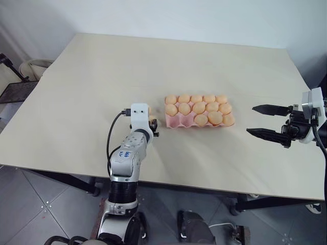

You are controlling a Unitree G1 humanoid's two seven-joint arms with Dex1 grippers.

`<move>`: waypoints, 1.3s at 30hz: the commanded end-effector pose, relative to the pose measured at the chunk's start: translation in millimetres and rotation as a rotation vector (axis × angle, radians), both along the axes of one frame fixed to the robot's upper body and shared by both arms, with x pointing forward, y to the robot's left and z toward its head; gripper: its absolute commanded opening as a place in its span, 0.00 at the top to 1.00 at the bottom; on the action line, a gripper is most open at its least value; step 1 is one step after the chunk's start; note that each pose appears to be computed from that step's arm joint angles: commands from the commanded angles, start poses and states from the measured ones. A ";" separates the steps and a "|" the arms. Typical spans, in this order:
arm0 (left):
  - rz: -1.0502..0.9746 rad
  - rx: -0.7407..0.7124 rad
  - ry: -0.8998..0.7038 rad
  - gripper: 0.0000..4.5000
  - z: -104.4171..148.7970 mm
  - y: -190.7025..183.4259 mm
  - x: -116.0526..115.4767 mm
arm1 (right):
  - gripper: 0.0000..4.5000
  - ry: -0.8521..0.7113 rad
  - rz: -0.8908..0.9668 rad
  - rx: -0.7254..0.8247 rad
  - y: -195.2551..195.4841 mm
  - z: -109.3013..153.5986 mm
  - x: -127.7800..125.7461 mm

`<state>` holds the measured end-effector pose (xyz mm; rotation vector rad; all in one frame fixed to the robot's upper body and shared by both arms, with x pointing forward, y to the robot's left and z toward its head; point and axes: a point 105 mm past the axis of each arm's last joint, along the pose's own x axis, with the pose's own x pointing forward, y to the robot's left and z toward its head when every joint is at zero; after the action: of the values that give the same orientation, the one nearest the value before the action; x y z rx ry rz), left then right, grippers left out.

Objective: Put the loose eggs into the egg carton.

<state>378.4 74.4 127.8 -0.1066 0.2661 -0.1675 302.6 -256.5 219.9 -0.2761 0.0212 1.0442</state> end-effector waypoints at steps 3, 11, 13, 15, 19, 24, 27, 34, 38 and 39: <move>-0.107 0.042 -0.153 0.67 34.0 -14.8 -2.5 | 0.00 -0.040 -0.005 -0.029 0.1 11.2 -1.8; -0.411 0.026 -0.252 0.67 60.2 -67.0 -26.6 | 0.00 -0.048 -0.017 -0.027 -0.7 11.6 -5.1; -0.457 0.010 -0.256 0.67 62.2 -78.6 -27.7 | 0.00 -0.052 -0.023 -0.025 -0.9 12.0 -6.1; -0.499 0.009 -0.255 0.67 62.3 -88.3 -27.7 | 0.00 -0.054 -0.025 -0.025 -1.1 12.1 -7.6; -0.535 0.018 -0.231 0.67 55.2 -101.8 -16.5 | 0.00 -0.060 -0.033 -0.027 -1.8 12.9 -10.2; -0.555 0.043 -0.228 0.67 50.3 -108.8 -2.5 | 0.00 -0.066 -0.053 -0.029 -4.6 13.8 -14.8; -0.573 0.063 -0.219 0.67 46.2 -111.5 0.5 | 0.00 -0.069 -0.065 -0.030 -6.1 14.4 -17.2; -0.621 0.066 -0.197 0.32 40.7 -120.2 -4.3 | 0.00 -0.065 -0.084 -0.029 -8.1 13.3 -20.4; -0.624 0.073 -0.189 0.02 39.5 -119.1 -6.1 | 0.00 -0.065 -0.089 -0.028 -8.3 13.6 -19.2; -0.616 0.074 -0.187 0.00 40.0 -117.1 -6.1 | 0.00 -0.065 -0.090 -0.029 -8.3 13.6 -18.8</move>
<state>377.2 -36.3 151.5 0.0699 0.1662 -0.7547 287.3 -261.9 216.5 -0.2935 0.0345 0.9629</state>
